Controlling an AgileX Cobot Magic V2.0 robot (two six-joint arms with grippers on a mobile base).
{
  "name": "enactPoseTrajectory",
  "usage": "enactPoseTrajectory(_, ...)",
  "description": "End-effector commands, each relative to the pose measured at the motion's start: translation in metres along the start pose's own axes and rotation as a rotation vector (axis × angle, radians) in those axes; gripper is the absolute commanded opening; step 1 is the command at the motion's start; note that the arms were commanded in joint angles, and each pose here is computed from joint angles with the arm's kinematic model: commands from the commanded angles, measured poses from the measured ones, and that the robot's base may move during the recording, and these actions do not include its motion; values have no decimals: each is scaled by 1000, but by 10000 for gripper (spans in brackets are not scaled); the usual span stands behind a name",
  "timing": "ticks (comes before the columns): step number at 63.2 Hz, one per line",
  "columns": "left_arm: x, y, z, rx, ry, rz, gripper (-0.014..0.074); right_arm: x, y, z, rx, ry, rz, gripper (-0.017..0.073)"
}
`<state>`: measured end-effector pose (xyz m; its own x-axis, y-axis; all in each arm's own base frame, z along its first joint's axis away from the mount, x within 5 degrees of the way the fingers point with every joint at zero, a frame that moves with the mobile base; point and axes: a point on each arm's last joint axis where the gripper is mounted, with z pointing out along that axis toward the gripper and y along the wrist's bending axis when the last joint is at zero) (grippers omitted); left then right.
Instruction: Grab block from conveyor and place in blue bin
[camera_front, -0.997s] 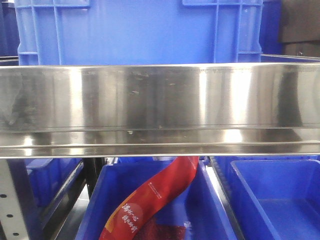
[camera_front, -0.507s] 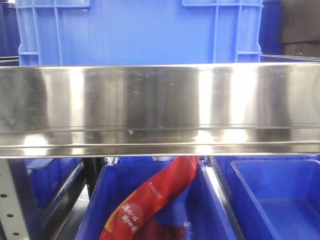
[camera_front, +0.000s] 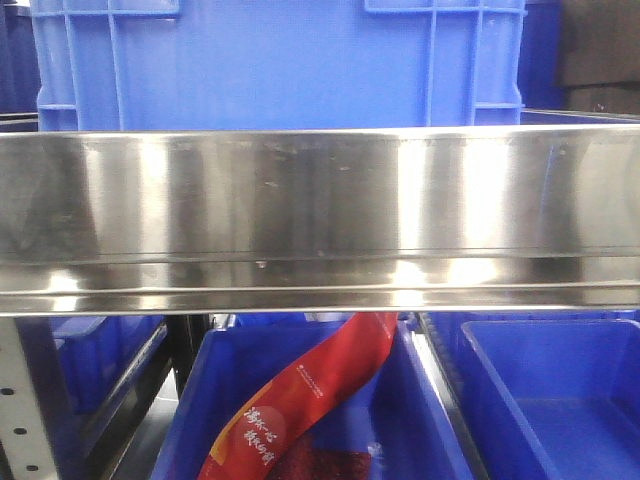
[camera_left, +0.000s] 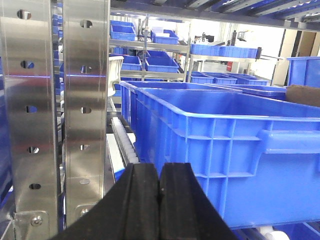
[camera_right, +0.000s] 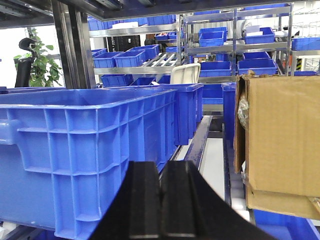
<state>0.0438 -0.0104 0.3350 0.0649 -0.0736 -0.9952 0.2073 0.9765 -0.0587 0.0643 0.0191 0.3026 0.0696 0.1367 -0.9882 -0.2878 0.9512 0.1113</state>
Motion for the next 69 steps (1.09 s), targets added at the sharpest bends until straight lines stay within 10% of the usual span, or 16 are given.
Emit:
enactPoseTrajectory(1,-1,0,-1,-2,-17,-13,-111,-1,-1,0,8,-17,-10,-167)
enactPoseTrajectory(34,-1,0,-1,-2,-17,-13,-111,0,0,-2,6,-5,-10,-167)
enactPoseTrajectory(43,-1,0,-1,-2,-17,-13,-111,2,-2,-10,23,-43,-138,-167)
enactPoseTrajectory(69,-1,0,-1,-2,-17,-13,-111,77,-25,-23,277,-91,-127,-167)
